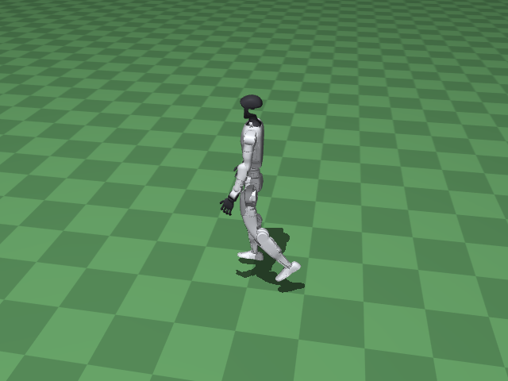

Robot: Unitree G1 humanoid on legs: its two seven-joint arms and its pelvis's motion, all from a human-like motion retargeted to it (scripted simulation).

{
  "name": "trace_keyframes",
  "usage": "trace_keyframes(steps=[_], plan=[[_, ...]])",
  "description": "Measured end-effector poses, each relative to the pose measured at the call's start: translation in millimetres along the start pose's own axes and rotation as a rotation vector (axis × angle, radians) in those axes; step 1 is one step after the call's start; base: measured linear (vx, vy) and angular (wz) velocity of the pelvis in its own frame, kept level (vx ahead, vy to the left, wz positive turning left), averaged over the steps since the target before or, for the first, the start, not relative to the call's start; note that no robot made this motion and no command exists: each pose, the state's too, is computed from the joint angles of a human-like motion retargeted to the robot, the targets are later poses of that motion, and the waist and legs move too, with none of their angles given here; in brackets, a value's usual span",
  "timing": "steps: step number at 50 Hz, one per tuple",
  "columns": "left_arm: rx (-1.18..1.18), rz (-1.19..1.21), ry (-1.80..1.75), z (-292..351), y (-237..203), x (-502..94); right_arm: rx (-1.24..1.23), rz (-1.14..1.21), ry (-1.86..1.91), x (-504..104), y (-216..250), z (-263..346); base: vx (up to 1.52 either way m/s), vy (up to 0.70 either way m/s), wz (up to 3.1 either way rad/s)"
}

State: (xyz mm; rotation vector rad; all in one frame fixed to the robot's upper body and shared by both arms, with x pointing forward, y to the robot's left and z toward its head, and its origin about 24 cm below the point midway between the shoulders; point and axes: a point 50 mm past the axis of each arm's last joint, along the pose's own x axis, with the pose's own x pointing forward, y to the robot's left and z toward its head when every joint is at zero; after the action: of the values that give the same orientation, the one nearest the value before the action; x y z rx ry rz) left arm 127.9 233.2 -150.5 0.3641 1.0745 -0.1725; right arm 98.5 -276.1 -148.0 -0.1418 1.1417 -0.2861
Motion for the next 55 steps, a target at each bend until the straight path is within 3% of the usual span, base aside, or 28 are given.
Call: trace_keyframes(steps=[15,29,43,47,50,53,55], plan=[[-0.17,0.081,0.031,-27,6,-9,-0.024,-0.019,-0.105,4,4,31,0.18,-0.05,-0.05],[-0.066,0.087,-0.01,-14,4,-5,0.107,0.01,-0.282,4,26,77,0.15,0.02,0.35],[-0.072,0.055,-0.024,-3,0,-1,0.145,-0.033,-0.166,5,12,51,0.24,0.17,0.43],[0.043,0.052,-0.007,3,2,1,0.188,-0.038,-0.131,4,6,38,0.29,0.29,0.92],[-0.246,0.088,-0.172,36,-6,6,0.004,-0.029,0.152,-5,-2,-26,1.24,-0.35,1.6],[-0.367,0.098,-0.172,31,-9,5,-0.098,-0.021,0.188,-4,-11,-24,-0.34,0.36,-0.56],[-0.122,0.075,-0.054,17,17,2,0.077,-0.008,0.003,2,11,6,-1.61,2.09,0.01]])
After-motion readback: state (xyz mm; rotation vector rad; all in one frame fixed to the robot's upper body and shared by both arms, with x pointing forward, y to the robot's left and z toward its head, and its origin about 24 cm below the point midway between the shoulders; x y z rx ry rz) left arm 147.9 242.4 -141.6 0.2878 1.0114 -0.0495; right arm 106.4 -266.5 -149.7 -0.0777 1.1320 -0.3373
